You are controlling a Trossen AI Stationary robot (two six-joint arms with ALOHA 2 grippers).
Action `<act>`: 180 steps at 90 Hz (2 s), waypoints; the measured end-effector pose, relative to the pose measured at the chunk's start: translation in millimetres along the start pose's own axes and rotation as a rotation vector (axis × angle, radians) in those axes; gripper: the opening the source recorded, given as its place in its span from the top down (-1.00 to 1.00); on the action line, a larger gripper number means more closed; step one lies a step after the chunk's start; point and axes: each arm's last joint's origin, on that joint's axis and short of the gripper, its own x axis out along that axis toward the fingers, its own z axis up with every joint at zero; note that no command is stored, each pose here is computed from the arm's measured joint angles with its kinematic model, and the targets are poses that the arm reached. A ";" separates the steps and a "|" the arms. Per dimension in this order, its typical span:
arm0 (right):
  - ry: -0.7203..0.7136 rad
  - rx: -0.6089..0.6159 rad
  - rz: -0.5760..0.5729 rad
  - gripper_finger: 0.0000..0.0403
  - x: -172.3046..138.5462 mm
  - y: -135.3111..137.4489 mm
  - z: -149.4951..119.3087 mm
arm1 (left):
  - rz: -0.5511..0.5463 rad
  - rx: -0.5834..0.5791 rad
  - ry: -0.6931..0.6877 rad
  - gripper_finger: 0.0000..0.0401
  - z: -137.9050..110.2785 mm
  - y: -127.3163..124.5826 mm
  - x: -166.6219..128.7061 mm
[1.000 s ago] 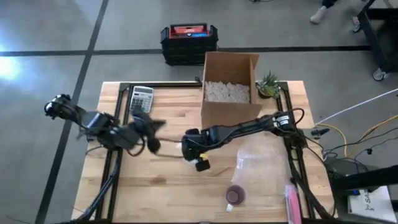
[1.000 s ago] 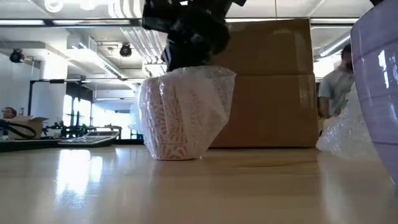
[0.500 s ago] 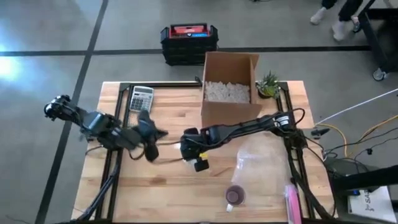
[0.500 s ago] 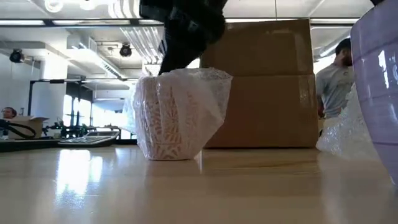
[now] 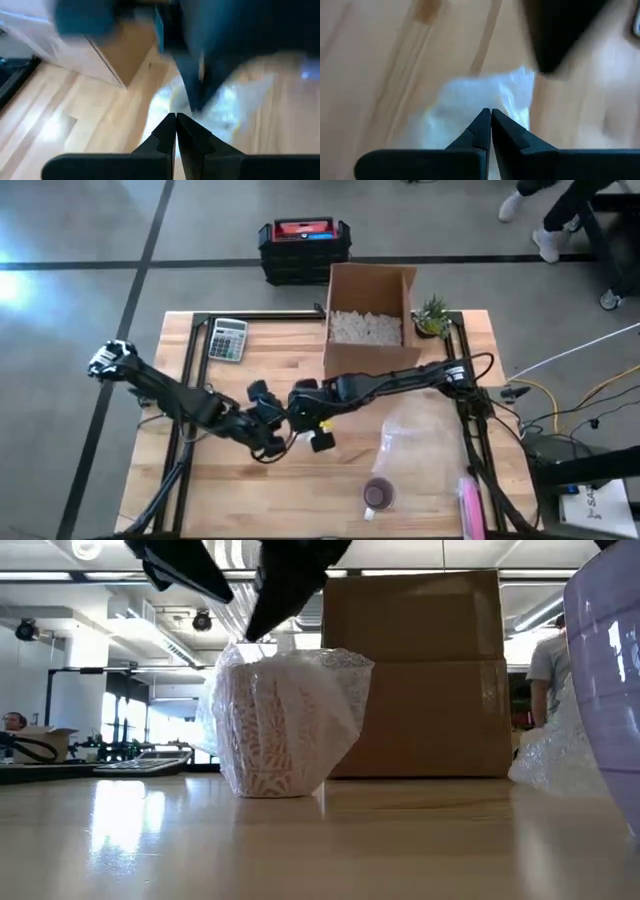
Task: Wrap mug
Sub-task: Wrap the orange patterned mug with the left transparent bubble wrap
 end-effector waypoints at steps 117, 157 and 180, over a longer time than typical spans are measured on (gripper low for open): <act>-0.055 0.043 0.026 1.00 69.9 11.0 -39.3 | -0.171 -0.189 -0.104 1.00 -53.8 -1.3 58.0; -0.128 0.034 -0.002 1.00 -89.1 -2.9 -6.5 | -0.172 -0.172 -0.108 1.00 -50.8 -2.1 57.1; -0.113 0.031 0.005 1.00 -72.9 0.2 -13.3 | -0.181 -0.174 -0.111 1.00 -49.3 -2.2 56.4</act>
